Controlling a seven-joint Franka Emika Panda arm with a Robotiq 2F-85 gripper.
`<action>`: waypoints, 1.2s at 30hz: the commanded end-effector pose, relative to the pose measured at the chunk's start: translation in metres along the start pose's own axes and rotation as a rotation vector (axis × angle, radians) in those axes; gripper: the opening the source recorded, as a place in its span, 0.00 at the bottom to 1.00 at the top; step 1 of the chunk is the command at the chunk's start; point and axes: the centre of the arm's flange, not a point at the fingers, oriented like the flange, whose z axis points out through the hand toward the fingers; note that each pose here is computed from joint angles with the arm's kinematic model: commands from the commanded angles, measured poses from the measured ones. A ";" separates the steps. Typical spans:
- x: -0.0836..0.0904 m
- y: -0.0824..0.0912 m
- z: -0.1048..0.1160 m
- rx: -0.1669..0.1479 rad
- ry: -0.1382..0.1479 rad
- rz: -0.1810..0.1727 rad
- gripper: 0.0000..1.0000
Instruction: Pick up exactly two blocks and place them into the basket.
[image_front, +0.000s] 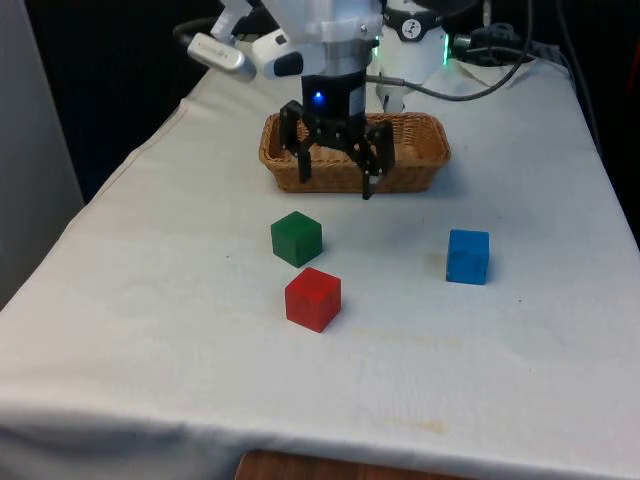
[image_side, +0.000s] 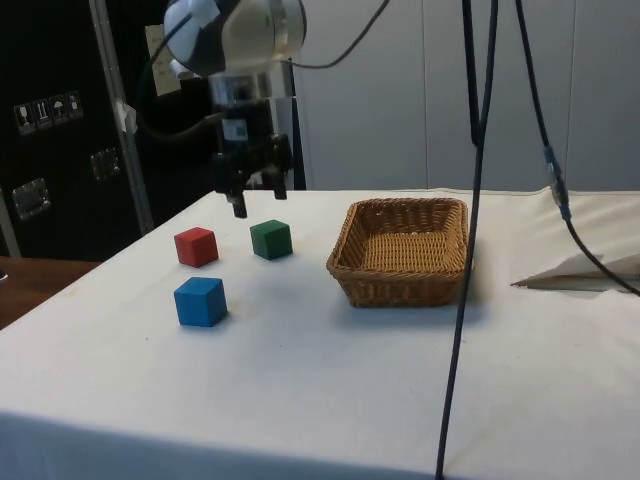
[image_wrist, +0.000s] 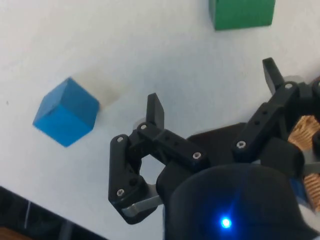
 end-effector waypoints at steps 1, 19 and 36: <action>0.002 0.004 0.004 0.006 0.013 0.006 1.00; 0.018 0.036 0.050 0.012 0.031 0.038 1.00; 0.020 0.046 0.073 0.016 0.040 0.050 1.00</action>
